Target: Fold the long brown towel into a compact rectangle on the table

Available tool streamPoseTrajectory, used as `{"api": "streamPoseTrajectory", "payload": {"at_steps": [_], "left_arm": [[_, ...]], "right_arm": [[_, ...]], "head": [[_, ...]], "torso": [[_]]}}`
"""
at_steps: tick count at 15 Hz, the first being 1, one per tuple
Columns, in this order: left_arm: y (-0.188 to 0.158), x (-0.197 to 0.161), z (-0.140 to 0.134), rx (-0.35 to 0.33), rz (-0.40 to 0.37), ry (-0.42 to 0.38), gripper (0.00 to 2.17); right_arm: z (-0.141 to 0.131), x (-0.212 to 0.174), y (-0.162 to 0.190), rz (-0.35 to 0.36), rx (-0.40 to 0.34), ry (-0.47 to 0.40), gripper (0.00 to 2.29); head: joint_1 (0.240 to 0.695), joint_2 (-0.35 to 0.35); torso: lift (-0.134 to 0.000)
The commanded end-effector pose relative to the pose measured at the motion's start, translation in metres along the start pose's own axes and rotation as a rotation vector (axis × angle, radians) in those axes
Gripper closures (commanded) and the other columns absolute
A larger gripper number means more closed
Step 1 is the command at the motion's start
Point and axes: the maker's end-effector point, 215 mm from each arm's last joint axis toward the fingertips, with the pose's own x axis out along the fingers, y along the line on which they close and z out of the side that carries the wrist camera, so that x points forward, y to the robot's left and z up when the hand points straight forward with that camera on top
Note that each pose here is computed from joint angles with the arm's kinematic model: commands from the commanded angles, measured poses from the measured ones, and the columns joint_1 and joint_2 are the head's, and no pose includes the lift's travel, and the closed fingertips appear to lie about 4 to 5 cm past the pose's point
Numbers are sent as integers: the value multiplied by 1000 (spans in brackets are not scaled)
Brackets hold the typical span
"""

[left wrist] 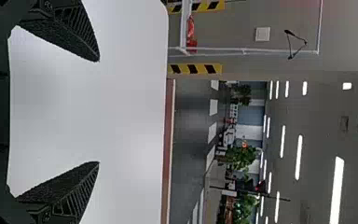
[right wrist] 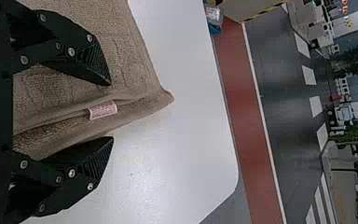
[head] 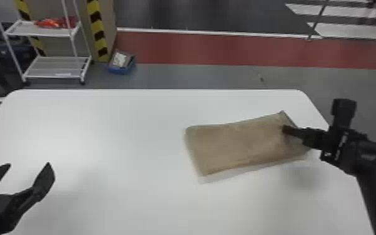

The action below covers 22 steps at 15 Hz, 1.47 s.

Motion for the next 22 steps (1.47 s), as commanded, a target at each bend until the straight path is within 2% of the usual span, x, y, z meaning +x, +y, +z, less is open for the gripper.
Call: {"api": "streamPoseTrajectory", "payload": {"at_steps": [1,4,5,9,12,16,20,22], "left_arm": [[1,-1,5,-40,13,-24,93],[2,-1,14,-42,30,-58,93],[2,-1,13,-40,29,-57,93],[-2,-1,11,-38,14,-50,93],[-2,0,9,-36,9,-46,97],[-4,2,5,-38,2,-41,97],[-5,3,4,-40,-5,-38,97],[-4,4,1,-38,-5,-31,97]], "right_arm": [[-1,0,2,6,-2,3,748],[-6,-1,7,22,2,5,1339],[-6,-2,9,25,3,3,1416],[7,-14,14,52,46,-52,1420],[45,-37,14,74,96,-151,1420],[71,-61,31,145,177,-224,1416],[88,-66,70,224,201,-271,1420],[97,-66,109,288,204,-291,1416]], "head": [[695,-79],[695,-72],[695,-70],[695,-65],[695,-69],[695,-76],[695,-64],[695,-39]], "torso": [[-123],[-123],[-123],[-123],[-123],[-123],[-123],[-123]]}}
